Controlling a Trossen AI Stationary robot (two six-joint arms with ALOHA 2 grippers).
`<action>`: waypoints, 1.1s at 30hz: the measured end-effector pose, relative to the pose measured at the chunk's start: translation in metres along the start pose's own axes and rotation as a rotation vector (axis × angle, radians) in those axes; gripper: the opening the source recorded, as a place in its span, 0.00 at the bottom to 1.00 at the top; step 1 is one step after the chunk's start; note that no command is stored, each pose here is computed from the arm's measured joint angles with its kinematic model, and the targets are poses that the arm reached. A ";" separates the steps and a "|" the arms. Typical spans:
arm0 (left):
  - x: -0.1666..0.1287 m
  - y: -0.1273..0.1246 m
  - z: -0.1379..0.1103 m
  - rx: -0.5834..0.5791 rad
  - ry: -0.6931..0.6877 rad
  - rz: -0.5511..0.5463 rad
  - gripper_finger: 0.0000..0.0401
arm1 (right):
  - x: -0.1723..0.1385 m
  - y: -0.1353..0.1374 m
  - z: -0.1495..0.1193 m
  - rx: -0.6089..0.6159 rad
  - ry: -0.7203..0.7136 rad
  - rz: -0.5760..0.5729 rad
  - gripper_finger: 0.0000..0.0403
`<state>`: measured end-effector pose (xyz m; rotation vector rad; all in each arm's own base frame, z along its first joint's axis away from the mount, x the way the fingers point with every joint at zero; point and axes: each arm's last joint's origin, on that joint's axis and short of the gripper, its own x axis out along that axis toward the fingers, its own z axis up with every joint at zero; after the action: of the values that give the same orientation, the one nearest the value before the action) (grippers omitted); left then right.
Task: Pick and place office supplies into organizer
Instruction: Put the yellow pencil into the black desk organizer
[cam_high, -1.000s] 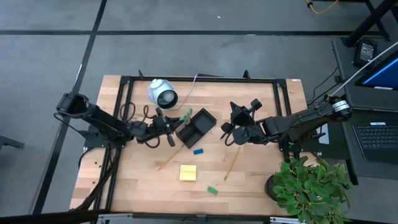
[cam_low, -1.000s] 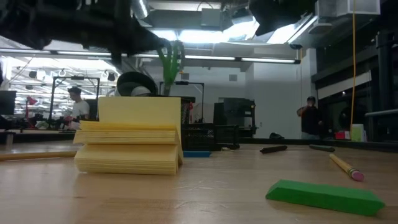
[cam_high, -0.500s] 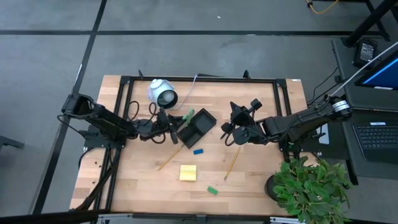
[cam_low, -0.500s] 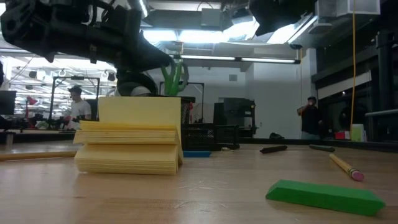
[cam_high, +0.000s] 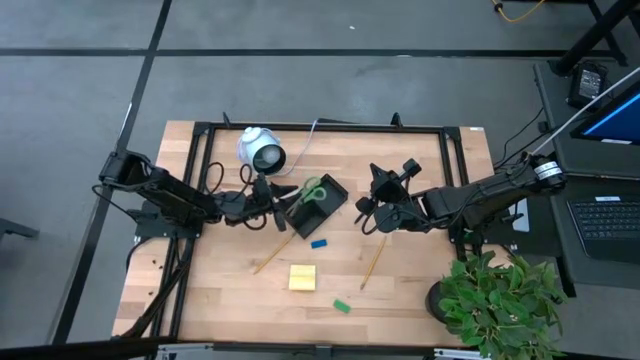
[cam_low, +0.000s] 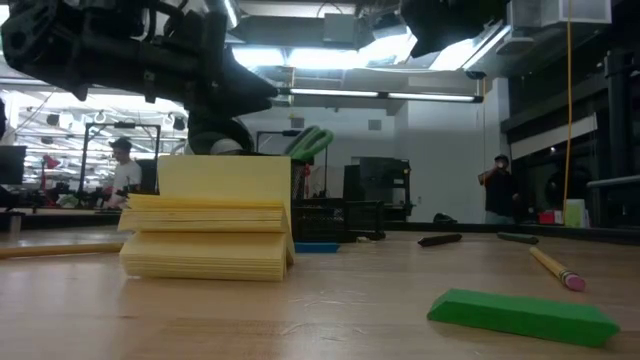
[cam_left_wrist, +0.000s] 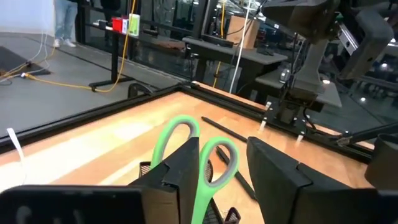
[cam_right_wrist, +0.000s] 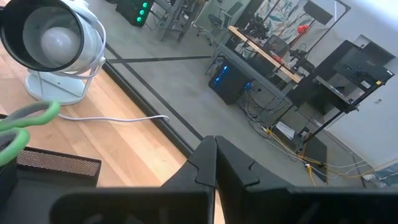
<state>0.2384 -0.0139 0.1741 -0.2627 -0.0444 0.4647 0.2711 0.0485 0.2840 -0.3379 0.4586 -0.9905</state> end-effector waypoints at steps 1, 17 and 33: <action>0.000 0.000 0.001 -0.003 -0.005 -0.001 0.33 | 0.000 0.000 0.000 0.000 0.000 0.000 0.01; -0.033 -0.028 0.036 0.083 -0.140 -0.211 0.34 | 0.000 0.005 0.003 -0.213 0.000 0.141 0.02; -0.068 -0.087 0.053 0.298 0.302 -0.065 0.33 | -0.006 0.010 0.017 -0.039 -0.021 0.362 0.01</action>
<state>0.2101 -0.1062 0.2490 -0.0366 0.3089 0.3572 0.2846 0.0597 0.2946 -0.2873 0.5004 -0.6258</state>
